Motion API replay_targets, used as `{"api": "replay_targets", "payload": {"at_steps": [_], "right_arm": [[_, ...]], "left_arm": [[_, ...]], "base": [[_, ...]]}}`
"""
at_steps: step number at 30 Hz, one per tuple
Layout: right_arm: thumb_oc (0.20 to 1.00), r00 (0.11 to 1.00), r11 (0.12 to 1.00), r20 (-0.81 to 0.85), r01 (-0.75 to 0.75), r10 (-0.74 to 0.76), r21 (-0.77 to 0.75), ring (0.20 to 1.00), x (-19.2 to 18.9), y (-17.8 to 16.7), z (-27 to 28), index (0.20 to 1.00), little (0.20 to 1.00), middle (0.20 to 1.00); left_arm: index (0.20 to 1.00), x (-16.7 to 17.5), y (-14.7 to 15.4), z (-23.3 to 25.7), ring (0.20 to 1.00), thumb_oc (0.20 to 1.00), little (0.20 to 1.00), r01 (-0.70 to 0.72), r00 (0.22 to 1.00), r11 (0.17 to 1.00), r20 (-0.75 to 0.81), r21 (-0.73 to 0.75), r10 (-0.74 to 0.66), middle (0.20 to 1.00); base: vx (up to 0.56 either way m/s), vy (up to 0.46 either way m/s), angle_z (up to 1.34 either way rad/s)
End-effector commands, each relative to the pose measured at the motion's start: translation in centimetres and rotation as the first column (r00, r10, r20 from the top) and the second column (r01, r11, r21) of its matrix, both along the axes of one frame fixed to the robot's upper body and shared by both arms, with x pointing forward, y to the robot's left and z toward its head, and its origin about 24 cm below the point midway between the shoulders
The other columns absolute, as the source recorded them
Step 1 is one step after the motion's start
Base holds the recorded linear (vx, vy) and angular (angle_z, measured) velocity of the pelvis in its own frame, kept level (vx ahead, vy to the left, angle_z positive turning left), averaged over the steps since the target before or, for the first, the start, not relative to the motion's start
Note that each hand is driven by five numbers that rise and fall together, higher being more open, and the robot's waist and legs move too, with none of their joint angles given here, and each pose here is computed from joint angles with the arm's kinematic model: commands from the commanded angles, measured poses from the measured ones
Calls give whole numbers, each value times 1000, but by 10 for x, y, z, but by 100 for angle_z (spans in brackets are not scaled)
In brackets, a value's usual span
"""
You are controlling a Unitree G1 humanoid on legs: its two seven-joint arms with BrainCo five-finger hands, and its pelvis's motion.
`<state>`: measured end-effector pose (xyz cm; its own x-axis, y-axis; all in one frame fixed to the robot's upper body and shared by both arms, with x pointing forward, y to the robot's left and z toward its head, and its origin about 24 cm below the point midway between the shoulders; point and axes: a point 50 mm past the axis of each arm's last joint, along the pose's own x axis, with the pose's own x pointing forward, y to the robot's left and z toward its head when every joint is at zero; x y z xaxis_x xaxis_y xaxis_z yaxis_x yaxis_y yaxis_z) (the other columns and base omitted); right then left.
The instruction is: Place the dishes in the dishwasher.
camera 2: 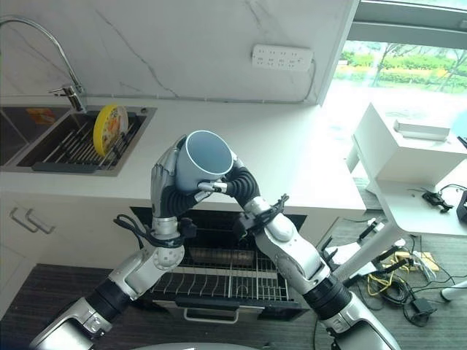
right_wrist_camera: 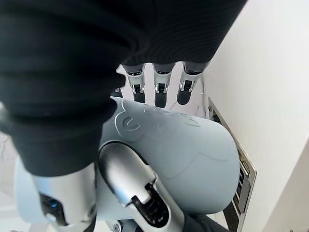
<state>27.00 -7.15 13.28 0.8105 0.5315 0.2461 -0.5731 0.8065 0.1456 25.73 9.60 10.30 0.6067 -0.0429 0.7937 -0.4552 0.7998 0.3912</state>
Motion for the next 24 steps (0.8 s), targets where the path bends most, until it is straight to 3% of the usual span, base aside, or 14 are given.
{"api": "replay_targets", "payload": {"at_steps": [1,14,15,16,18,19,24], "right_arm": [[1000,963,989,267,-81,45,124,1000,1,17,63,1000,1000,1000],[1000,939,991,342,-83,43,102,1000,-2,23,74,1000,1000,1000],[793,938,990,344,-91,50,105,793,-2,24,75,793,793,793],[771,936,990,348,-98,56,104,771,-2,25,75,771,771,771],[366,930,988,362,-112,67,106,366,-3,30,78,366,366,366],[200,929,988,364,-113,67,107,200,-3,30,79,200,200,200],[200,927,985,367,-126,75,118,200,-3,33,82,200,200,200]], "left_arm": [[200,1,-20,6,200,200,200,132,991,990,29,45,-133,200],[200,-3,-31,8,200,200,200,202,979,978,17,56,-204,200],[200,-4,-33,8,200,200,200,212,976,974,24,73,-215,200],[200,-4,-35,9,200,200,200,222,974,972,20,78,-225,200],[200,-6,-40,7,200,200,200,252,967,962,17,105,-255,200],[200,-7,-40,7,200,200,200,257,965,960,14,111,-260,200],[200,-7,-44,4,200,200,200,284,958,950,-8,133,-285,200]], "base": [[0,0,0],[0,0,0],[0,0,0],[0,0,0],[0,0,0],[0,0,0],[0,0,0]]}}
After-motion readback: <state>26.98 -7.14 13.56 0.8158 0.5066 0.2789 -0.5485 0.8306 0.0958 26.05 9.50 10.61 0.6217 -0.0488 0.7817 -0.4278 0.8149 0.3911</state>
